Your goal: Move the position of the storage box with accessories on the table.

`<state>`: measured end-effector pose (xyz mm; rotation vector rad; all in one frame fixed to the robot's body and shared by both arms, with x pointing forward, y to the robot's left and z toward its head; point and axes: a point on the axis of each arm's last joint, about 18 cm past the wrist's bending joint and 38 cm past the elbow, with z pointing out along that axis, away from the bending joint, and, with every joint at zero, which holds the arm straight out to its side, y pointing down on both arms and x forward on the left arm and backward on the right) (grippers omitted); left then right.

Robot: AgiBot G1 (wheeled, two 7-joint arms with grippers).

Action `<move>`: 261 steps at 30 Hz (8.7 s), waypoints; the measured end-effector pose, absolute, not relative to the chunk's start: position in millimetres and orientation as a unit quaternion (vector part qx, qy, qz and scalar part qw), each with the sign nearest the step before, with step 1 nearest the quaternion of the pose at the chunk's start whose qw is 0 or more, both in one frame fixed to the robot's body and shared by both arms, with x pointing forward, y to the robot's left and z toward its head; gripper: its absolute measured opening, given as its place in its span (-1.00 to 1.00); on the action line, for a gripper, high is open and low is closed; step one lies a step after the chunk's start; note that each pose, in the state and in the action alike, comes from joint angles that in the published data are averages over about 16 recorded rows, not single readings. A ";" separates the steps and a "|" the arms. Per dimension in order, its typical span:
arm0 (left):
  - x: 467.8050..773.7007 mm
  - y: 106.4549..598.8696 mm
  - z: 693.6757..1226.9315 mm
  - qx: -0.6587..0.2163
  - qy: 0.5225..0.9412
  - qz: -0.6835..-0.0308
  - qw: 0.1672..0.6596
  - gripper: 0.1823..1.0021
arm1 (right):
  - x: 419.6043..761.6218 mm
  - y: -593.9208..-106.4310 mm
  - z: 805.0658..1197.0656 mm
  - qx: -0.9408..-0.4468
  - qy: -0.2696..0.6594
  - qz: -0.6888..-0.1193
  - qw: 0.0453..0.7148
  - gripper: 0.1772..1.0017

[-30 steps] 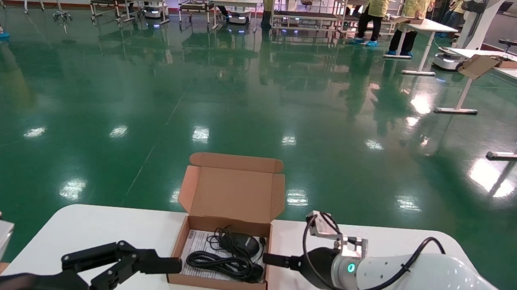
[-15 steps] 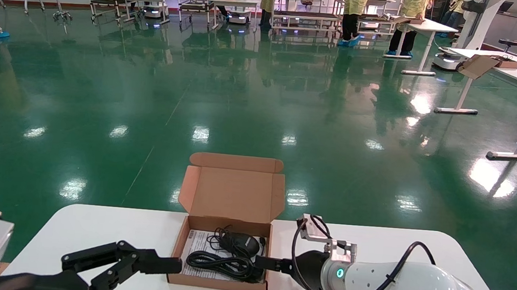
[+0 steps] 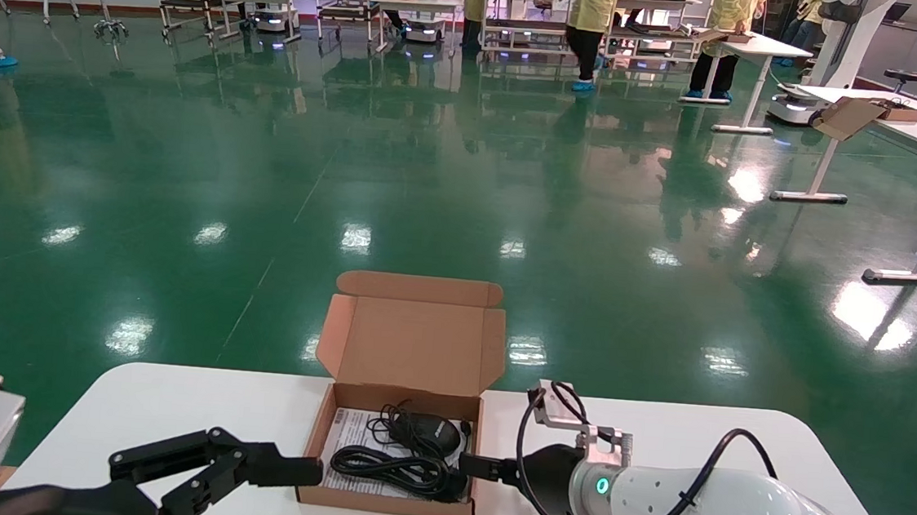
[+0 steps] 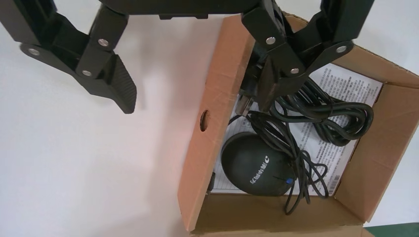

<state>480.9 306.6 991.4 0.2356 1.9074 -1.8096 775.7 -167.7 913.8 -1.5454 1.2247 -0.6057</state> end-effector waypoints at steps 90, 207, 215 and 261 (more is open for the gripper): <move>480.9 306.6 991.4 0.086 0.700 -0.664 0.248 1.00 | 649.9 -498.5 1127.6 -0.569 0.544 -0.422 0.450 -0.94; 480.9 306.7 991.4 0.086 0.700 -0.664 0.248 1.00 | 663.3 -497.9 1082.7 -0.467 0.482 -0.355 0.650 0.90; 481.0 306.8 991.4 0.086 0.700 -0.664 0.248 1.00 | 650.5 -485.3 1094.1 -0.478 0.456 -0.318 0.680 0.99; 481.0 306.8 991.4 0.086 0.700 -0.664 0.249 1.00 | 564.5 -340.6 1025.5 -0.661 0.097 -0.242 0.704 1.00</move>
